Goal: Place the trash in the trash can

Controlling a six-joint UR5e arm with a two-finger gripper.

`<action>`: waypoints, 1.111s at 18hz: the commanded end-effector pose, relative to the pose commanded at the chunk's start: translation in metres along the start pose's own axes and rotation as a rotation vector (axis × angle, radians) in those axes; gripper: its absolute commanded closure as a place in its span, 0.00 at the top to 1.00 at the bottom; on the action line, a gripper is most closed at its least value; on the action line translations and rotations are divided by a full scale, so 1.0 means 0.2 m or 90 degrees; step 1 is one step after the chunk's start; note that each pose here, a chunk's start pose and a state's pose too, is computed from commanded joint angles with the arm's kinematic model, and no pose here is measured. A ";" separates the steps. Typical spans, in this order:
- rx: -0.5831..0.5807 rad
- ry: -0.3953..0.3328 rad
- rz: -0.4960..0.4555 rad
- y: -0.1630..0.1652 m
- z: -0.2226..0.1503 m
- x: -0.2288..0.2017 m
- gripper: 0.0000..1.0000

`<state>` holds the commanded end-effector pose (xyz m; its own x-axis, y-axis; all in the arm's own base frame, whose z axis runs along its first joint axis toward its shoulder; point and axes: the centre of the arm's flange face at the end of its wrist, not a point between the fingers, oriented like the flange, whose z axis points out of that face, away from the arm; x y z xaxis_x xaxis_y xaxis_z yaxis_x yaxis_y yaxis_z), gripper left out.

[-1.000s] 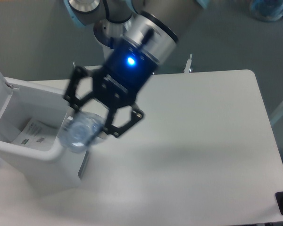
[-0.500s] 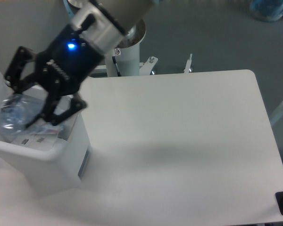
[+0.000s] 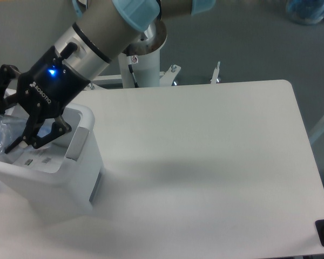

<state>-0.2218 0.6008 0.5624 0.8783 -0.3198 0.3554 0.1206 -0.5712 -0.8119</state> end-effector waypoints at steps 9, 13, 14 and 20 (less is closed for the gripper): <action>-0.001 -0.006 -0.002 0.01 -0.02 0.00 1.00; 0.020 -0.057 -0.022 0.03 -0.24 -0.18 1.00; 0.027 -0.073 -0.031 0.04 -0.31 -0.25 1.00; 0.059 -0.158 -0.077 0.16 -0.71 -0.58 1.00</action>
<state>-0.3854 0.5111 0.5613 0.9398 -0.0530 0.3375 0.2628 -0.5190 -0.8133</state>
